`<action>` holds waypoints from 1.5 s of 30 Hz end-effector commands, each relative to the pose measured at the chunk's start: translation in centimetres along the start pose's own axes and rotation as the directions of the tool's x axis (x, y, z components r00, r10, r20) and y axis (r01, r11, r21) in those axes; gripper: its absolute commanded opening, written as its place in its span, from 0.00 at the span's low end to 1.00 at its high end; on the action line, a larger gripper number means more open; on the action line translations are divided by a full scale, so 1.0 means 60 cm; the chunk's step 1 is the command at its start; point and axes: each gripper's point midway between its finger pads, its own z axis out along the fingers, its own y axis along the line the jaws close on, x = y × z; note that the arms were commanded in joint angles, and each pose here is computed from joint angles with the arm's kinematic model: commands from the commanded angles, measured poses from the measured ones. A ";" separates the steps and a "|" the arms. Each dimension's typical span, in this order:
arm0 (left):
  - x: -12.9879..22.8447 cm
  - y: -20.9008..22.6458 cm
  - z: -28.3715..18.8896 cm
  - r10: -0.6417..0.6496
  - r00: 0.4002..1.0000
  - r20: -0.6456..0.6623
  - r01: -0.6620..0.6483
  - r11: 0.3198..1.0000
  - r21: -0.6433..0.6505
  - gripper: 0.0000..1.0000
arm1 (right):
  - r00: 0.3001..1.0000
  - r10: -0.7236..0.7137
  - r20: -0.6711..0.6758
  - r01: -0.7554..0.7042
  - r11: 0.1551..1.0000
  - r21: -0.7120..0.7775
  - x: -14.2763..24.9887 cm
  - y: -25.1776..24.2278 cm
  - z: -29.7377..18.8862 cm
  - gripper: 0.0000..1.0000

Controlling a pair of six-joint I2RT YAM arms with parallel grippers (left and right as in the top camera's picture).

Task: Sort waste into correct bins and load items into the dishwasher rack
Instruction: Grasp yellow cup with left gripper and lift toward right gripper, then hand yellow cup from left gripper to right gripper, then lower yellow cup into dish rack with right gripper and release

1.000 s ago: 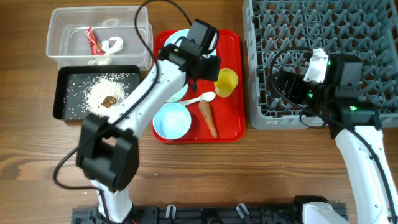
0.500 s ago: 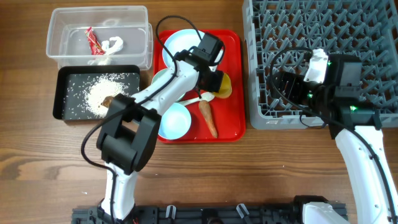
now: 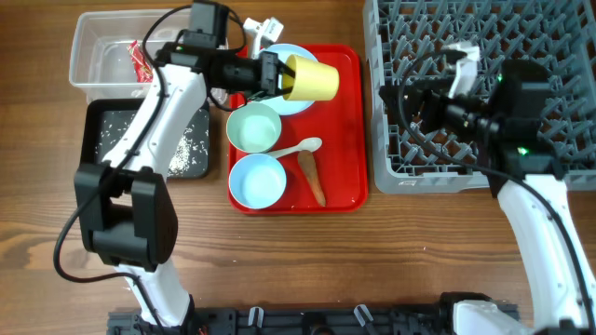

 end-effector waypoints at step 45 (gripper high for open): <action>-0.004 0.095 -0.004 0.010 0.999 0.046 0.010 0.913 -0.409 0.54 | 0.969 0.246 -0.017 -0.194 0.805 0.560 0.022 -0.130 -0.105 0.53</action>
